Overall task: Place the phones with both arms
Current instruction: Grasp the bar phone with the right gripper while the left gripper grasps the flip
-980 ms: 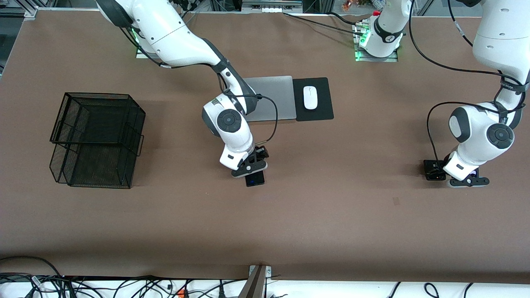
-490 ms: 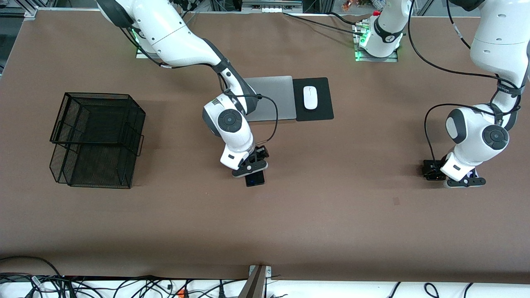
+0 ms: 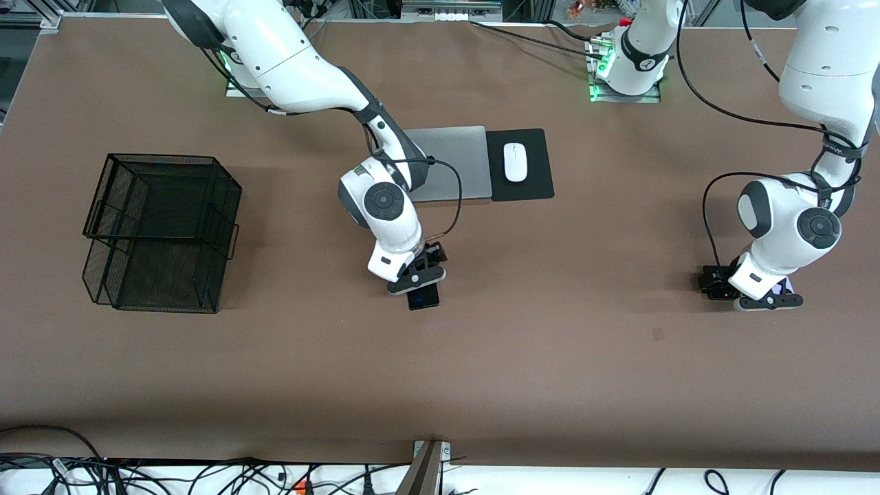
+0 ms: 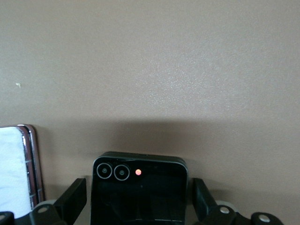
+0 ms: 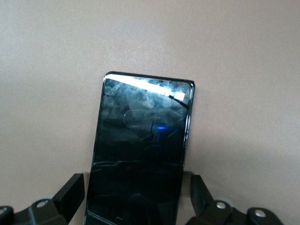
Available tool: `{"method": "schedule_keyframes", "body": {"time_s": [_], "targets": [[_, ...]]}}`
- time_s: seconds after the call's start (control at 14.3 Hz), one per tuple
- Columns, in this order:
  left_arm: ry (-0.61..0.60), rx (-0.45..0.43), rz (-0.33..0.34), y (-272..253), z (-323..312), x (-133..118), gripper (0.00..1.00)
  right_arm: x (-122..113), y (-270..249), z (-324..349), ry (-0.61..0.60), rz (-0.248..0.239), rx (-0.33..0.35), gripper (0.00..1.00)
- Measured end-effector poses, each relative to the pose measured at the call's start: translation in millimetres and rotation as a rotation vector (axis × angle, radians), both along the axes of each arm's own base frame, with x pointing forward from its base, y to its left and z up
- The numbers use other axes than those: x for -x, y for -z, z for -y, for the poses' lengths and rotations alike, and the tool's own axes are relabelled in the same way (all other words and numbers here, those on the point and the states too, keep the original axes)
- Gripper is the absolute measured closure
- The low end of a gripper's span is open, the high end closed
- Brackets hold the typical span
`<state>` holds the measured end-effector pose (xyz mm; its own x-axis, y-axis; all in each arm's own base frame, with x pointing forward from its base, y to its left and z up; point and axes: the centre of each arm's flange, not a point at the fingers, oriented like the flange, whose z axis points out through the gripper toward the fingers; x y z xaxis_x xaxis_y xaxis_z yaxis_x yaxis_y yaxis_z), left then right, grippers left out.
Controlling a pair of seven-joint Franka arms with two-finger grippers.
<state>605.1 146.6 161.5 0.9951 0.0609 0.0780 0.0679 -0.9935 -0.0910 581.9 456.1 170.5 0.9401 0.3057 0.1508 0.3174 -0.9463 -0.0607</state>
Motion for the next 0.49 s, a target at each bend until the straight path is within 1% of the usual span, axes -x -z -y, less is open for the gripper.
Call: {"method": "schedule_keyframes", "body": {"time_s": [0.21,0.49], "targets": [[0.002,0.000,0.017,5.6,2.0,6.0,0.00,-0.3,-0.4,-0.2,0.000,0.003,-0.002,0.00],[0.002,0.001,0.020,4.9,2.9,10.1,0.00,-0.5,-0.6,-0.3,-0.001,0.005,-0.003,0.00]]}}
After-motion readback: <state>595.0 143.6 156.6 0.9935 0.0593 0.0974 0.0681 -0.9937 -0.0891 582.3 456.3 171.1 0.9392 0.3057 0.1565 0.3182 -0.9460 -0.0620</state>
